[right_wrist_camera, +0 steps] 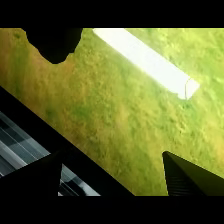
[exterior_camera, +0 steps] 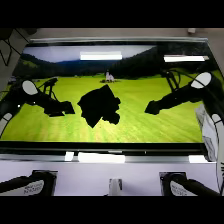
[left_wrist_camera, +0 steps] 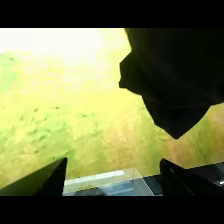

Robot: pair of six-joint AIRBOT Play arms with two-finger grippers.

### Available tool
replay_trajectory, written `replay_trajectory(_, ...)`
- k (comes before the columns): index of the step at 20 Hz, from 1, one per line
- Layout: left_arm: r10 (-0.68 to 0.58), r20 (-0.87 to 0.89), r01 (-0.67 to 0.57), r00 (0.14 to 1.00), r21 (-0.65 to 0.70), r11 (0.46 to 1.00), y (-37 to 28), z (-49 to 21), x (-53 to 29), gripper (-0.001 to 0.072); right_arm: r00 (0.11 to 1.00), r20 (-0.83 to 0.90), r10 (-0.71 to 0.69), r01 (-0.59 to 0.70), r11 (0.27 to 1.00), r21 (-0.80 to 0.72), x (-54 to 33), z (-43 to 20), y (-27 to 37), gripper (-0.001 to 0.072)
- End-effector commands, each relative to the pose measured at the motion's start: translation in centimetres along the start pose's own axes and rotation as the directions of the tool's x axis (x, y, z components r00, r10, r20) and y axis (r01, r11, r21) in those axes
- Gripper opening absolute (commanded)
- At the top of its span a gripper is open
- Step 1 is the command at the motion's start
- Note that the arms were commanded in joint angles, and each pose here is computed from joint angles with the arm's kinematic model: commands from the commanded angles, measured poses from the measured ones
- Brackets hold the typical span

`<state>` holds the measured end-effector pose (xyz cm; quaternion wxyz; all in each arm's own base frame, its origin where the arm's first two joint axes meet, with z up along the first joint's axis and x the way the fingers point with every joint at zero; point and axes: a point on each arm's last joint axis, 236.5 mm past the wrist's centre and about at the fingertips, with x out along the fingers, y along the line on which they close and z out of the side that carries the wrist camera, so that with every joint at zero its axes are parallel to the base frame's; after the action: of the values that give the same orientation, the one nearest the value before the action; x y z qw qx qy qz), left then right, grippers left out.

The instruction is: Fold the shirts.

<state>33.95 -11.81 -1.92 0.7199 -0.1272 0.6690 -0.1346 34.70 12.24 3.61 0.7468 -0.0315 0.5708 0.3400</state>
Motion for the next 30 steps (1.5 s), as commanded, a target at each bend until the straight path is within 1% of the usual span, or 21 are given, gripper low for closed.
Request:
replay_trajectory(1,-0.094,0.036,0.097,0.995,-0.081,0.992,-0.5,-0.9,3.6,0.0684,0.998,-0.018,0.060,-0.060,0.998,-0.016,5.1,1.5,2.2,0.0659)
replay_trajectory(2,-0.113,0.078,0.121,0.991,-0.106,0.987,-0.7,-0.2,4.2,0.0654,0.994,-0.028,0.101,-0.101,0.995,0.001,6.2,1.6,2.9,0.0672)
replay_trajectory(4,-0.128,0.139,0.147,0.982,-0.133,0.980,-0.9,1.4,5.2,0.0655,0.982,-0.029,0.186,-0.185,0.982,0.037,7.9,1.9,4.4,0.0673)
replay_trajectory(6,-0.153,0.186,0.179,0.971,-0.131,0.975,-1.3,2.9,6.1,0.0655,0.971,-0.021,0.238,-0.236,0.969,0.067,9.1,2.3,5.2,0.0684)
replay_trajectory(11,-0.242,0.167,0.268,0.956,-0.162,0.950,-2.4,3.3,8.9,0.0652,0.967,-0.041,0.253,-0.248,0.963,0.107,12.0,2.3,5.6,0.0686)
replay_trajectory(12,-0.245,0.176,0.273,0.953,-0.158,0.949,-2.4,3.6,9.1,0.0600,0.967,-0.041,0.251,-0.245,0.963,0.113,12.6,2.4,5.5,0.0686)
replay_trajectory(13,-0.242,0.195,0.273,0.951,-0.154,0.950,-2.3,4.0,9.1,0.0599,0.969,-0.035,0.245,-0.239,0.963,0.124,13.0,2.6,5.6,0.0686)
replay_trajectory(14,-0.234,0.213,0.269,0.949,-0.155,0.951,-2.1,4.5,9.1,0.0581,0.971,-0.027,0.237,-0.232,0.964,0.129,13.5,2.9,5.7,0.0686)
replay_trajectory(15,-0.227,0.225,0.266,0.947,-0.157,0.951,-2.0,4.8,9.1,0.0535,0.973,-0.020,0.229,-0.224,0.965,0.134,14.1,3.1,5.9,0.0686)
replay_trajectory(16,-0.224,0.233,0.264,0.947,-0.158,0.952,-1.9,4.9,9.0,0.0534,0.975,-0.017,0.222,-0.218,0.967,0.133,14.6,3.3,6.2,0.0686)
replay_trajectory(19,-0.220,0.239,0.262,0.946,-0.159,0.952,-1.8,5.1,9.0,0.0341,0.977,-0.024,0.211,-0.204,0.964,0.169,16.6,3.3,6.7,0.0686)
replay_trajectory(20,-0.219,0.241,0.261,0.945,-0.159,0.952,-1.8,5.1,9.0,0.0228,0.976,-0.027,0.215,-0.207,0.960,0.187,17.1,3.2,6.7,0.0686)
replay_trajectory(22,-0.220,0.241,0.262,0.945,-0.158,0.952,-1.8,5.1,9.0,0.0050,0.978,-0.028,0.209,-0.198,0.956,0.215,17.9,3.2,6.6,0.0685)
replay_trajectory(23,-0.220,0.242,0.262,0.945,-0.157,0.952,-1.8,5.1,9.0,0.0034,0.979,-0.021,0.205,-0.194,0.953,0.231,18.1,3.4,6.6,0.0680)
replay_trajectory(27,-0.222,0.251,0.261,0.942,-0.134,0.956,-2.0,5.3,8.5,0.0033,0.982,-0.016,0.188,-0.176,0.943,0.283,19.4,3.6,7.3,0.0645)
replay_trajectory(28,-0.224,0.256,0.261,0.940,-0.121,0.958,-2.1,5.3,8.3,0.0032,0.981,-0.027,0.190,-0.174,0.941,0.292,20.0,3.3,7.5,0.0541)
replay_trajectory(29,-0.226,0.263,0.263,0.938,-0.116,0.958,-2.2,5.4,7.9,0.0032,0.980,-0.041,0.192,-0.171,0.937,0.306,20.5,2.9,7.8,0.0391)
replay_trajectory(30,-0.227,0.271,0.265,0.935,-0.110,0.958,-2.4,5.6,7.5,0.0032,0.979,-0.051,0.196,-0.170,0.932,0.321,21.0,2.7,7.9,0.0208)
